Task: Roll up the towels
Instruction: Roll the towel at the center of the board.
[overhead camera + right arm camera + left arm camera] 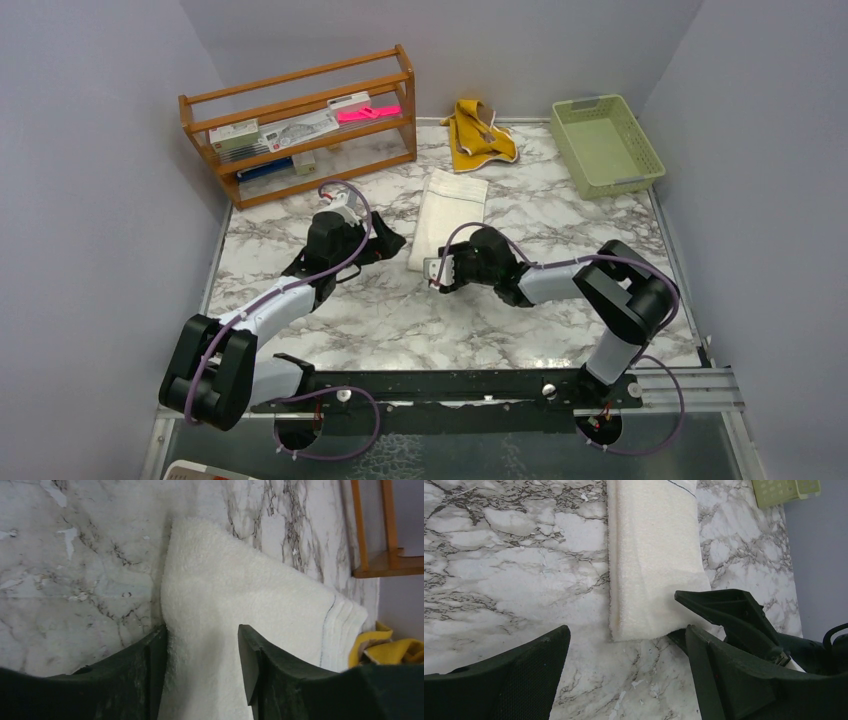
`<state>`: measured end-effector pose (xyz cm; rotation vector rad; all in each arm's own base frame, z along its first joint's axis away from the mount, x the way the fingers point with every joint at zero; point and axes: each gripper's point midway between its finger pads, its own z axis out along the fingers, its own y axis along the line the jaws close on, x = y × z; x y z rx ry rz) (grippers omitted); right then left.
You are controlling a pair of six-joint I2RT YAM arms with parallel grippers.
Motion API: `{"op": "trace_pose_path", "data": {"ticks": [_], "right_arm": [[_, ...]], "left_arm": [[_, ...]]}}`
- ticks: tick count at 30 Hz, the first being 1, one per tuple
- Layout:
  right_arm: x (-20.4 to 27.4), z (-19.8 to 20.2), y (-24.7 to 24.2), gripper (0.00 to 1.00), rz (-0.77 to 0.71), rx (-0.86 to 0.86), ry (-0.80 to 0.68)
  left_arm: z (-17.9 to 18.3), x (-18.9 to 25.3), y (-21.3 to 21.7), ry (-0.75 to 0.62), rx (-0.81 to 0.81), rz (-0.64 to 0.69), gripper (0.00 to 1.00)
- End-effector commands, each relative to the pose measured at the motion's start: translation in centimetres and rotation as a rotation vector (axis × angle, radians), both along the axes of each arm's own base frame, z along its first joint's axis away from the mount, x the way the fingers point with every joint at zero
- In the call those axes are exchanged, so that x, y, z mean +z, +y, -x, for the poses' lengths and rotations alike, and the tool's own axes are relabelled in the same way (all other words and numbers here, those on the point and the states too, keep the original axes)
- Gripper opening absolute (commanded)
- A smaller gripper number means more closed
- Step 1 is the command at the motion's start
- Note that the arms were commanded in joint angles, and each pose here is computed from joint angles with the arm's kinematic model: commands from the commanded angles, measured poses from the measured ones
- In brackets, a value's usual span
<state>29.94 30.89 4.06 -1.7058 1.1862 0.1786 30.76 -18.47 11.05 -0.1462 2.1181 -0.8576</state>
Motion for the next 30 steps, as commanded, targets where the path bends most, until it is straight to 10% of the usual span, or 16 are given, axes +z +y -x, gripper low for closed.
{"op": "trace_pose_path", "data": {"ticks": [1,9,30], "right_arm": [[-2.3,-0.8,-1.1,0.48,0.122,-0.041,0.000],[-1.3,1.4,-0.5,0.04,0.091,-0.008,0.138],[3.2,6.9,3.8,0.01,-0.250,-0.204,1.185]], "left_arm": [[-0.2,0.8,-0.4,-0.010,-0.040,0.010,0.88],[-0.4,1.3,-0.9,0.006,-0.063,0.045,0.88],[1.3,5.2,-1.5,-0.050,-0.133,0.086,0.87]]}}
